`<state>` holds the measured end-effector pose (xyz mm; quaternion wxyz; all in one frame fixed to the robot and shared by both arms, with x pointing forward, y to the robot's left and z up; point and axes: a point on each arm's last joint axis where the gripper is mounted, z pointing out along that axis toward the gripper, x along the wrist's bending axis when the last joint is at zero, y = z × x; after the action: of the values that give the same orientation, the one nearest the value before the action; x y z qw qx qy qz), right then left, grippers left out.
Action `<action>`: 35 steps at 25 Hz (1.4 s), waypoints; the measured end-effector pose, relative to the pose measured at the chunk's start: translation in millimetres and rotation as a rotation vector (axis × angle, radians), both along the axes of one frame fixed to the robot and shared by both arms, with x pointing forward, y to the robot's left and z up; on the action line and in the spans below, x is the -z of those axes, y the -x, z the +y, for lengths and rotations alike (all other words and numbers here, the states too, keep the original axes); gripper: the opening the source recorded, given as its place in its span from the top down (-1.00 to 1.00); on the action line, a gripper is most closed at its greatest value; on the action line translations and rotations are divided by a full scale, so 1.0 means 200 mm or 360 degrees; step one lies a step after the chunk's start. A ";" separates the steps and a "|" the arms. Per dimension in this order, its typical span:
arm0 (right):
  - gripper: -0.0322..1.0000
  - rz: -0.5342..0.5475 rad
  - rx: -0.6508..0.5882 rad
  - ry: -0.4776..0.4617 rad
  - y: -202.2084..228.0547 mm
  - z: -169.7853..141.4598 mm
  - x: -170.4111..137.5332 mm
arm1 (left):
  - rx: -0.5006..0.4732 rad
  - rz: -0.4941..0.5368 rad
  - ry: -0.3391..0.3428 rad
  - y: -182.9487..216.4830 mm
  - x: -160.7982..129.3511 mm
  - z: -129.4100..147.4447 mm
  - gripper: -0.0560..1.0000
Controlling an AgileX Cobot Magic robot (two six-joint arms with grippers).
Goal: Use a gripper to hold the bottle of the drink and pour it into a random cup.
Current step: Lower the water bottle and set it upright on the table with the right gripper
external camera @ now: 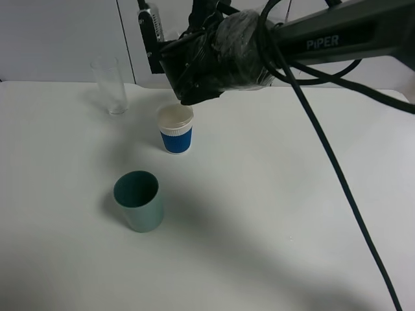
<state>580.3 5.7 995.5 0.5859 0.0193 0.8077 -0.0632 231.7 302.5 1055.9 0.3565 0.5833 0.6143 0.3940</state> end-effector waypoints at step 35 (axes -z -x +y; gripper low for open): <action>-0.09 0.0718 0.0326 -0.1803 0.31 -0.56 -0.18 | -0.0001 0.0000 -0.0001 0.00 0.00 0.00 -0.96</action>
<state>519.3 -106.6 1030.5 0.2904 0.3911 0.8138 0.3170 231.7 302.6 1055.9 0.3561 0.5833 0.6143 0.3944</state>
